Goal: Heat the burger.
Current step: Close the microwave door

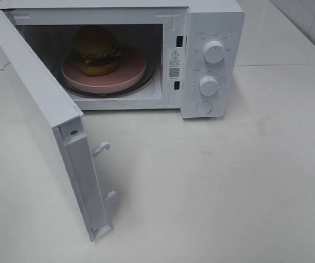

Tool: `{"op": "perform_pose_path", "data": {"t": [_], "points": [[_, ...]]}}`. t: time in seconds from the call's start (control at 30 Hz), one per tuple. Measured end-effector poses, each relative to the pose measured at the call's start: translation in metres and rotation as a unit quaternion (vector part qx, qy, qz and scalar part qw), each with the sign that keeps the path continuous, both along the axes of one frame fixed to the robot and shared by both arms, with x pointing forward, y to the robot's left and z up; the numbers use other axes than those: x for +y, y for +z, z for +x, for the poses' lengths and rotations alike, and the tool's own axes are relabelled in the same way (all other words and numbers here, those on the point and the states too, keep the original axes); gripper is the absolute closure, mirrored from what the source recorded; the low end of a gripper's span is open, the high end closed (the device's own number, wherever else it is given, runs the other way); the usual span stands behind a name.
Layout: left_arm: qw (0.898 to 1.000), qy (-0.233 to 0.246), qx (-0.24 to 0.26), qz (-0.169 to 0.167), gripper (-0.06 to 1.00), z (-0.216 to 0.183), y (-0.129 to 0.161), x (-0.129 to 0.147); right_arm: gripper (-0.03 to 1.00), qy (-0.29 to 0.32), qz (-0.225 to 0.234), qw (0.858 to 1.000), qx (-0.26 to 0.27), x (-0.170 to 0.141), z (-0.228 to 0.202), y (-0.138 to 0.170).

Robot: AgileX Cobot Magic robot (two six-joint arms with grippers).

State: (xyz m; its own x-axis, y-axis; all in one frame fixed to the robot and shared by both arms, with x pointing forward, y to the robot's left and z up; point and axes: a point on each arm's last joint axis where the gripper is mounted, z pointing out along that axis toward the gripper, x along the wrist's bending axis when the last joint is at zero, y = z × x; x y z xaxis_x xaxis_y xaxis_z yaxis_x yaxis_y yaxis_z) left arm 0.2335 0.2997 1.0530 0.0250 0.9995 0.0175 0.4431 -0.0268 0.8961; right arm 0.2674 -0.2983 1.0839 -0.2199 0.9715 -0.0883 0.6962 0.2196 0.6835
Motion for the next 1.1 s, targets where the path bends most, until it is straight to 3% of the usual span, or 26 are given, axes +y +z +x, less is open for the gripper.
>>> {"op": "perform_pose_path", "data": {"t": [0.73, 1.1], "points": [[1.000, 0.000, 0.000, 0.000, -0.04, 0.000, 0.000, 0.000, 0.21, -0.093, 0.032, 0.988, -0.123, -0.007, -0.043, -0.033], [1.000, 0.000, 0.000, 0.000, -0.04, 0.000, 0.000, 0.000, 0.21, -0.100, 0.049, 0.985, -0.131, -0.005, -0.039, -0.036]]}}
